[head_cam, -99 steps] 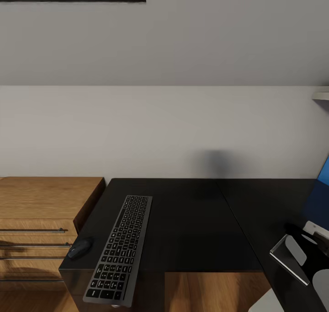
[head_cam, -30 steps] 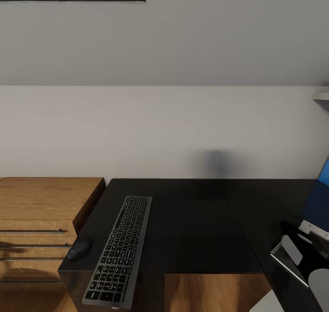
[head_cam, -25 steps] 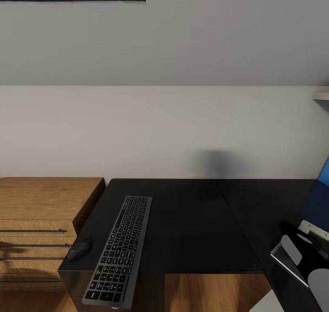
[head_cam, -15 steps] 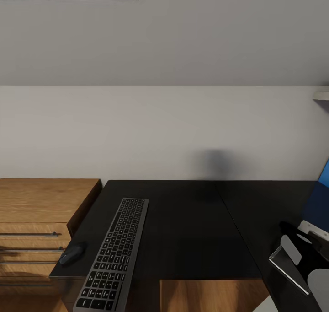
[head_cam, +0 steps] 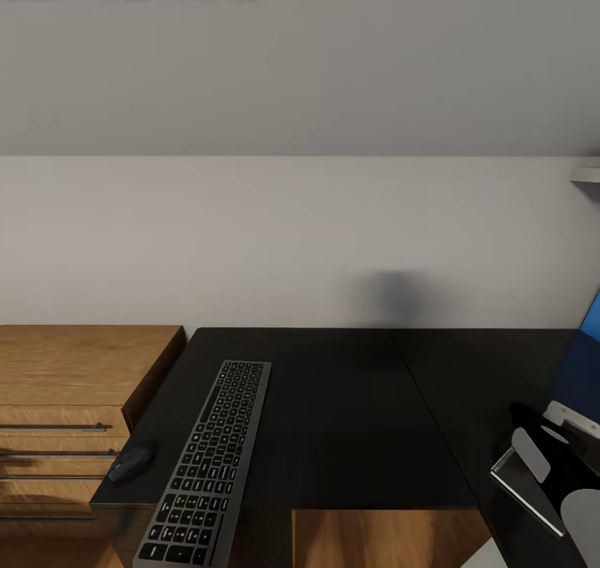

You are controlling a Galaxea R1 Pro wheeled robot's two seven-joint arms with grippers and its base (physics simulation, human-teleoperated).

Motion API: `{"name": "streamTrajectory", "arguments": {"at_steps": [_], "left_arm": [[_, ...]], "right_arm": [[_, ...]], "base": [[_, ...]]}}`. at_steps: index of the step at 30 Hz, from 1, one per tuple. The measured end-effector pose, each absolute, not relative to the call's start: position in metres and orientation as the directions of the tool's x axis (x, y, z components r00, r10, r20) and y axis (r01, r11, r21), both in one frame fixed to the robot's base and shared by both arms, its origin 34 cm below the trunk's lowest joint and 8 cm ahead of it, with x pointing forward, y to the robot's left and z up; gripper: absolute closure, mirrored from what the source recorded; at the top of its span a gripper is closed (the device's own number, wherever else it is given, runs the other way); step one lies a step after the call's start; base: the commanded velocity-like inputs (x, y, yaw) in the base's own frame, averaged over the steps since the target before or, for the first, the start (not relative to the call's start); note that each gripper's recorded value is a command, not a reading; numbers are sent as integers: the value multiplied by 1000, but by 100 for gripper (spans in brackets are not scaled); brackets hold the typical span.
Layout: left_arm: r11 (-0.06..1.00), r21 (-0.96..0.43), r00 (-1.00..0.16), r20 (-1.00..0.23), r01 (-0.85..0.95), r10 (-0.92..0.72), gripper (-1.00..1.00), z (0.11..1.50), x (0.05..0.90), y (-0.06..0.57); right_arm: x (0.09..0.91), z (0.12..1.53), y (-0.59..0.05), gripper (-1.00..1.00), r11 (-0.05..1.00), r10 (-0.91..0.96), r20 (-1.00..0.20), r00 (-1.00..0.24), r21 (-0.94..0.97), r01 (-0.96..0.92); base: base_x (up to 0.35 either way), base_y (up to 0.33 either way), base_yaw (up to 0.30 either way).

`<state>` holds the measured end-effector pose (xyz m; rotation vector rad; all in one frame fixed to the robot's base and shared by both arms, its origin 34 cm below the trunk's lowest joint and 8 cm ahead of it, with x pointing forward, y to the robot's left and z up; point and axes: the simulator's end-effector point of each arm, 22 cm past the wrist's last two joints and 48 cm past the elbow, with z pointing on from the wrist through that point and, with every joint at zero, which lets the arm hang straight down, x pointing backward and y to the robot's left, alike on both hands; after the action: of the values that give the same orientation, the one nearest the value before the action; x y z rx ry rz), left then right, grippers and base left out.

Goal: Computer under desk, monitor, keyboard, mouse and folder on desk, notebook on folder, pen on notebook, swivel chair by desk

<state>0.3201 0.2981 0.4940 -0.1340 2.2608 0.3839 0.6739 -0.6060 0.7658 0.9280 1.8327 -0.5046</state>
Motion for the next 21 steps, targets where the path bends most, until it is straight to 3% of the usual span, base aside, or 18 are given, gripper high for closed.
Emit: {"name": "streamTrajectory", "arguments": {"at_steps": [21], "left_arm": [[949,228,-658,-752,-219,29,-100,494,320,297]], "right_arm": [[669,770,-619,-100,612,365,-903,-226,50,789]], "base": [[22,-29,0]]}}
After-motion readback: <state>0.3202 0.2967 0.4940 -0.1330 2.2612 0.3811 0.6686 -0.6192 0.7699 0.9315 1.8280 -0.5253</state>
